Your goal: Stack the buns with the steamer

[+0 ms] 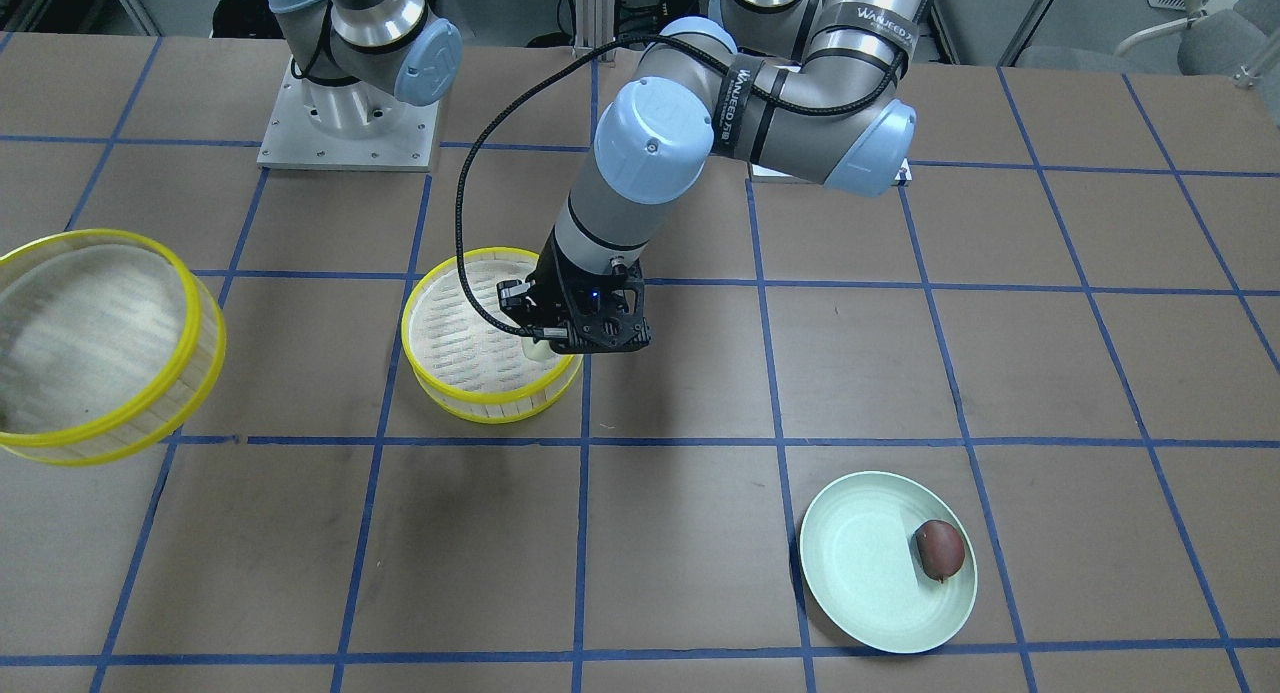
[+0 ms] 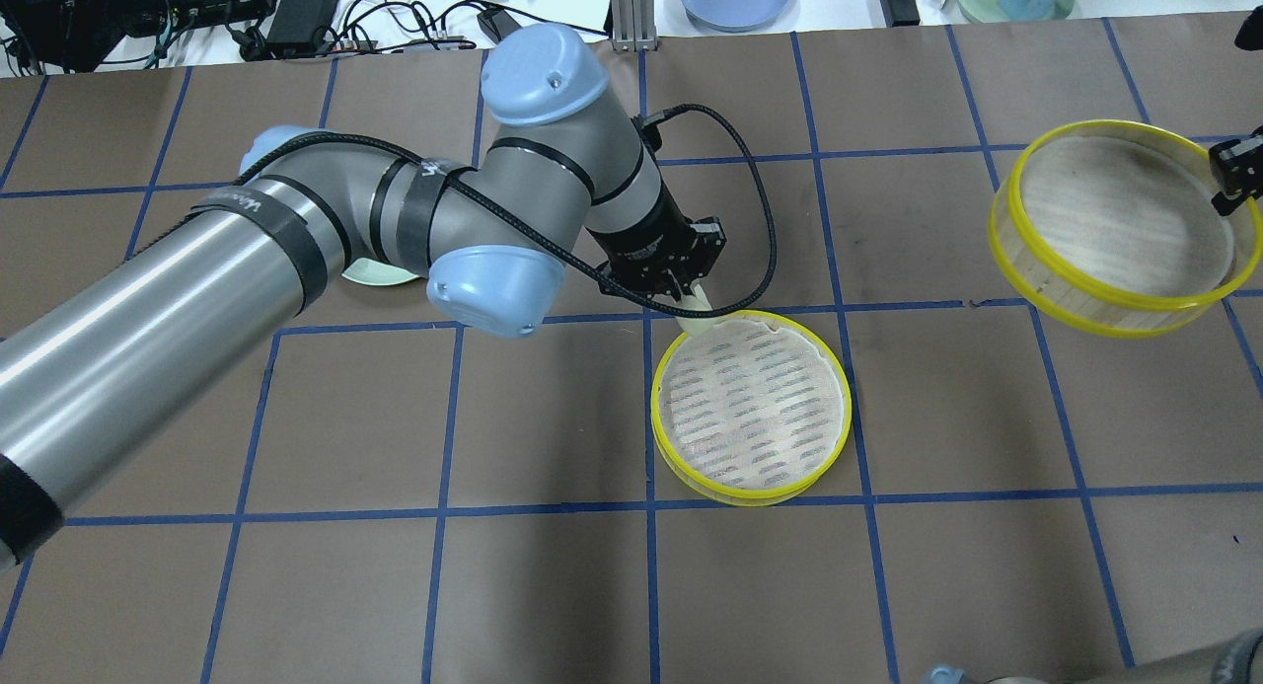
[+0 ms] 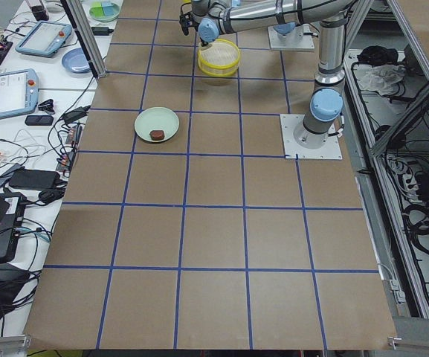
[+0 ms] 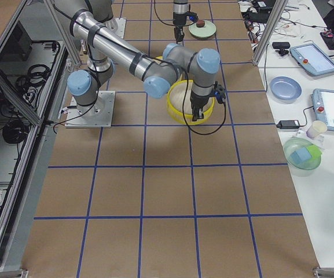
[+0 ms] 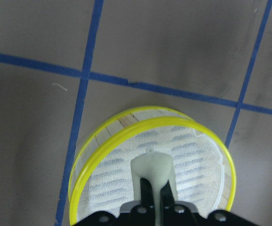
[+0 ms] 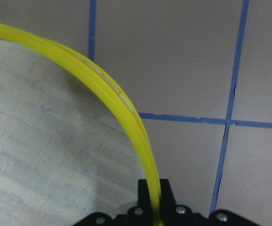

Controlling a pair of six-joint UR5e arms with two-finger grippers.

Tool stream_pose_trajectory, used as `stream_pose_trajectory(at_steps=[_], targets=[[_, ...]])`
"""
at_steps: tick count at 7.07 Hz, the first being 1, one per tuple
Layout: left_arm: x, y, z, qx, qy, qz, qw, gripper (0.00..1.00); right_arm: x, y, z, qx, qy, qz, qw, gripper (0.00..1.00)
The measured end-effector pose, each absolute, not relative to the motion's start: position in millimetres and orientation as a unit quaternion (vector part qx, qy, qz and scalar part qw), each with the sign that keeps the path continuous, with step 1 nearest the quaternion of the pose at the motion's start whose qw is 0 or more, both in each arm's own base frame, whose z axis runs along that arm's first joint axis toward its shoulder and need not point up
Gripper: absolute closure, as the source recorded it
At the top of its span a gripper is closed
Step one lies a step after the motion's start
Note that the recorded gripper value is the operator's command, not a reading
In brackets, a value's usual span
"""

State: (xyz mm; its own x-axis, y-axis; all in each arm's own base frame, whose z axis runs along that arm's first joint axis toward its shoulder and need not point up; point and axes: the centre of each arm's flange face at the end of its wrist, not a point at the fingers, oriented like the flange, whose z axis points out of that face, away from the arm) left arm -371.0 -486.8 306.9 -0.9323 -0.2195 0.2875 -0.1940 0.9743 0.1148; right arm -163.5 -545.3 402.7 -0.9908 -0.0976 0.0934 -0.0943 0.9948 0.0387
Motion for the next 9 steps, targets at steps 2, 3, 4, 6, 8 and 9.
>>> stream_pose_trajectory(at_steps=[2, 3, 4, 6, 8, 9], targets=[[-378.8, -466.0, 281.0, 0.092, -0.985, -0.066, 0.131, 0.90, -94.0, -516.1, 433.4, 0.021, -0.997, -0.018, 0.066, 1.00], [-383.4, -460.4, 273.9, 0.087, -0.986, -0.072, 0.126, 0.47, -66.8, -500.6, 439.3, 0.008, -0.997, -0.019, 0.068, 1.00], [-387.4, -456.6, 270.1, 0.083, -0.986, -0.076, 0.123, 0.00, -44.0, -484.9, 440.3, -0.007, -0.997, -0.021, 0.068, 1.00], [-388.2, -456.4, 269.8, 0.076, -0.987, -0.075, 0.122, 0.00, -8.3, -459.0, 435.4, -0.047, -0.996, -0.041, 0.064, 1.00], [-385.9, -460.9, 275.7, 0.074, -0.987, -0.070, 0.125, 0.00, 12.6, -448.5, 426.6, -0.059, -0.994, -0.062, 0.062, 1.00], [-384.3, -462.6, 277.8, 0.075, -0.987, -0.067, 0.126, 0.00, 23.6, -445.1, 419.0, -0.062, -0.994, -0.069, 0.063, 1.00]])
